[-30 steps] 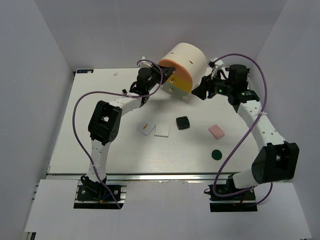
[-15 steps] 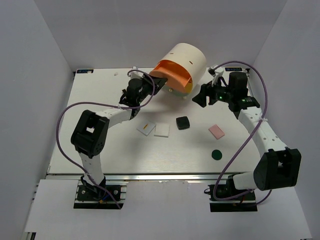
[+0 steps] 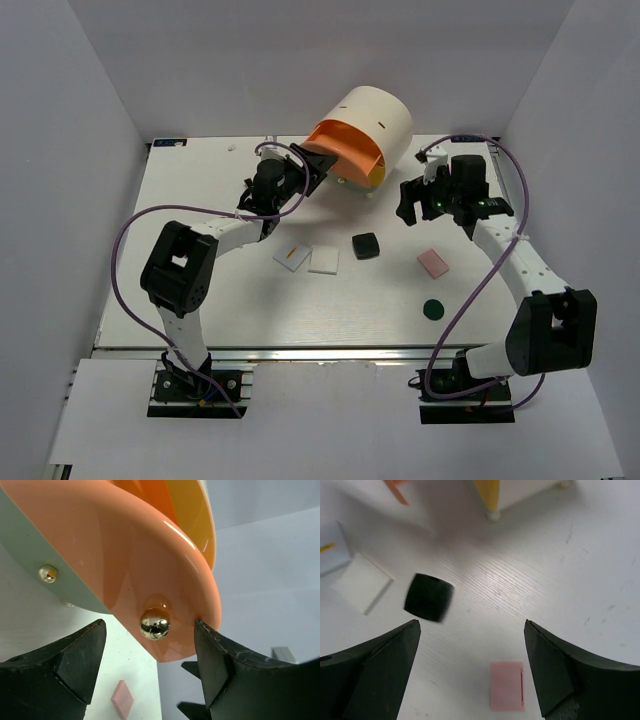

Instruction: Organize the makeup

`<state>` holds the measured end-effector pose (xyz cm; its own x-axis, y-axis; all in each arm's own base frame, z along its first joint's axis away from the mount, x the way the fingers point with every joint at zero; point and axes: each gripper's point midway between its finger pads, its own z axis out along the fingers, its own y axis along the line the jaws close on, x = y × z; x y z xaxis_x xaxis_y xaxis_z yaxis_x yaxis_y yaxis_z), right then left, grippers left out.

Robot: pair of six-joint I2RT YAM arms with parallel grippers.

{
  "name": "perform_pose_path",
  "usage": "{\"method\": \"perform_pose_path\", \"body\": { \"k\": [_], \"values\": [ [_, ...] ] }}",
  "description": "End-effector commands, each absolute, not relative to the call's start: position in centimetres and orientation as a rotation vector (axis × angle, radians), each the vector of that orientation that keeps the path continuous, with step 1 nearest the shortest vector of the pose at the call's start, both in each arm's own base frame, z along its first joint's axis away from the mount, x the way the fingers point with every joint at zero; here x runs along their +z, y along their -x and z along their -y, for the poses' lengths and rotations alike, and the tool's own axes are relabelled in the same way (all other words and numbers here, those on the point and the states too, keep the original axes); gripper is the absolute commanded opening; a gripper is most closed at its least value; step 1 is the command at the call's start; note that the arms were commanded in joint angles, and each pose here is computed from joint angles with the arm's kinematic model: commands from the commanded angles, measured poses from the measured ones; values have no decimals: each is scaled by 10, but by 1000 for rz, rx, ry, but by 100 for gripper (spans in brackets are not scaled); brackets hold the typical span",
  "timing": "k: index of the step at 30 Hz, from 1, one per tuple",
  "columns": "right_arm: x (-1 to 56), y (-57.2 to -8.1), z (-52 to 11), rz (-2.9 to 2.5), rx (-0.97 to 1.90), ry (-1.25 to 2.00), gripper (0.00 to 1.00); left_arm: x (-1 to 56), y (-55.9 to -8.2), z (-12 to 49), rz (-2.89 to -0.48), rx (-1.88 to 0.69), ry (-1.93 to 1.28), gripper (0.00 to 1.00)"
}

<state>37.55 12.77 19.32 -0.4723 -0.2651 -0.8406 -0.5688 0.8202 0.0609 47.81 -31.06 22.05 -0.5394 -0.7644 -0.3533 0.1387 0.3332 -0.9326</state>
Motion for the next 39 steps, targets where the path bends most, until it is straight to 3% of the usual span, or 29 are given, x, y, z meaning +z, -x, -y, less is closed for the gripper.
{"method": "perform_pose_path", "body": {
  "k": [1, 13, 19, 30, 39],
  "values": [
    [148, -371, -95, -2263, 231, 602, 89, 247, -471, 305, -1713, -1313, 508, 80],
    [54, -320, -61, -2586, 102, 760, 89, 223, -435, 245, -1855, -905, 505, 90],
    [31, -313, -49, -2643, 32, 820, 89, 181, -408, 217, -2053, -691, 473, 91],
    [8, -310, -35, -2694, -33, 818, 89, 145, -364, 187, -2123, -637, 578, 91],
    [-12, -295, -29, -2764, 107, 781, 84, 125, -350, 172, -2171, -560, 646, 91]
  ]
}}
